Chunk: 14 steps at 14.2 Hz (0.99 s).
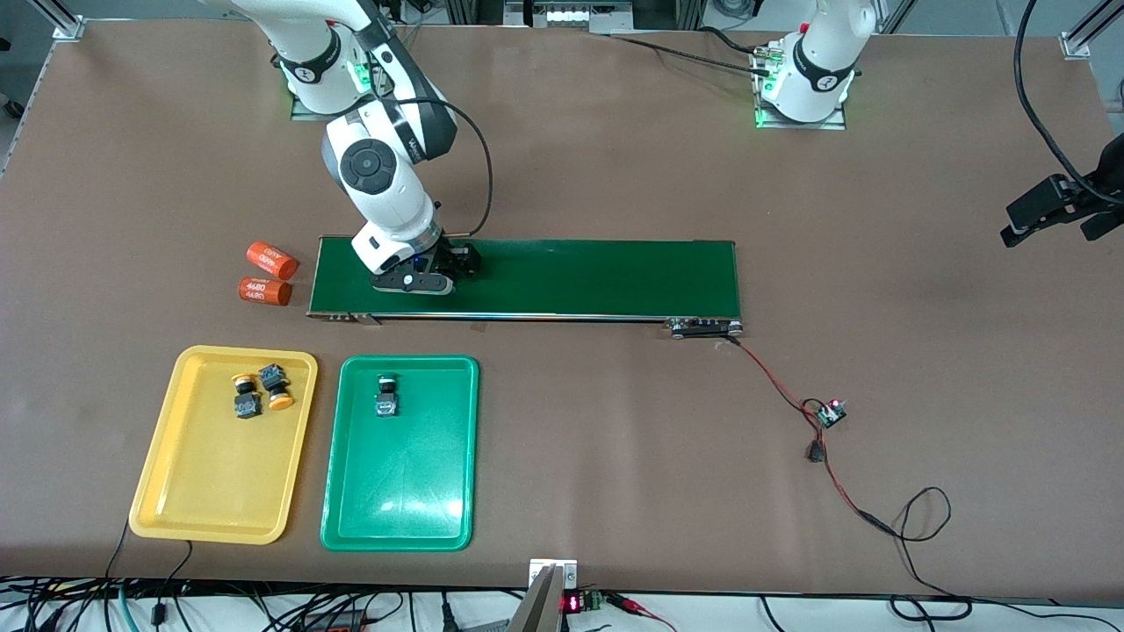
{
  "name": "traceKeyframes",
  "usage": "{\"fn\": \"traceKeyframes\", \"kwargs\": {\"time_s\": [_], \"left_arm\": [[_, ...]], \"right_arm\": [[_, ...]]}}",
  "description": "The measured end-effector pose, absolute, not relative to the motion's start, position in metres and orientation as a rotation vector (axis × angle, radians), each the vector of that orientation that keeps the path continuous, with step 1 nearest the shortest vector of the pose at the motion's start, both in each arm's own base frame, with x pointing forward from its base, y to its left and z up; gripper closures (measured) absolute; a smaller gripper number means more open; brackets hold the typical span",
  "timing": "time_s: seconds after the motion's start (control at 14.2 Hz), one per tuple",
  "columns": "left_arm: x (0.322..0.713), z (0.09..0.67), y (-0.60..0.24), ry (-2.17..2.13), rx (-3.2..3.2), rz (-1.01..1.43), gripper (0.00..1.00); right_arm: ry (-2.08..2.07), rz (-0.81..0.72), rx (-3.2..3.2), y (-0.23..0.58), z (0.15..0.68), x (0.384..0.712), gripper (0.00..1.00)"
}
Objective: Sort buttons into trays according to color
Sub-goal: 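Grasp the second green-cap button on the belt with the right gripper, then carry the green-cap button into the green tray and open the right gripper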
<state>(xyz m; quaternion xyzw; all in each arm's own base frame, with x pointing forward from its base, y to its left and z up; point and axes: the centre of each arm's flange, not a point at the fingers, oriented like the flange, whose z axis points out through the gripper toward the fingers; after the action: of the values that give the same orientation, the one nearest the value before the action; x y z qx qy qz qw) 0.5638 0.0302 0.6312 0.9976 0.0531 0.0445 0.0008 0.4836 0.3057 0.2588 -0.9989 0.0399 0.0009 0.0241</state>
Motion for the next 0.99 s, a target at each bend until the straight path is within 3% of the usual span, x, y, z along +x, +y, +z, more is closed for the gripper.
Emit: {"fn": "traceKeyframes", "kwargs": {"time_s": [0.42, 0.56, 0.78, 0.85, 0.99], "left_arm": [[0.563, 0.632, 0.022, 0.144, 3.133, 0.132, 0.0], [0.56, 0.631, 0.021, 0.143, 3.135, 0.106, 0.0], [0.559, 0.632, 0.021, 0.142, 3.135, 0.096, 0.0], [0.559, 0.631, 0.021, 0.142, 3.135, 0.094, 0.0], [0.558, 0.631, 0.021, 0.142, 3.136, 0.084, 0.0]], "right_arm": [[0.084, 0.025, -3.107, 0.298, 0.245, 0.486, 0.06], [0.09, 0.024, -3.107, 0.294, 0.246, 0.489, 0.24], [0.094, 0.021, -3.107, 0.292, 0.246, 0.491, 0.6], [0.094, 0.02, -3.107, 0.291, 0.246, 0.491, 0.66], [0.094, 0.02, -3.107, 0.291, 0.246, 0.491, 0.66]]}}
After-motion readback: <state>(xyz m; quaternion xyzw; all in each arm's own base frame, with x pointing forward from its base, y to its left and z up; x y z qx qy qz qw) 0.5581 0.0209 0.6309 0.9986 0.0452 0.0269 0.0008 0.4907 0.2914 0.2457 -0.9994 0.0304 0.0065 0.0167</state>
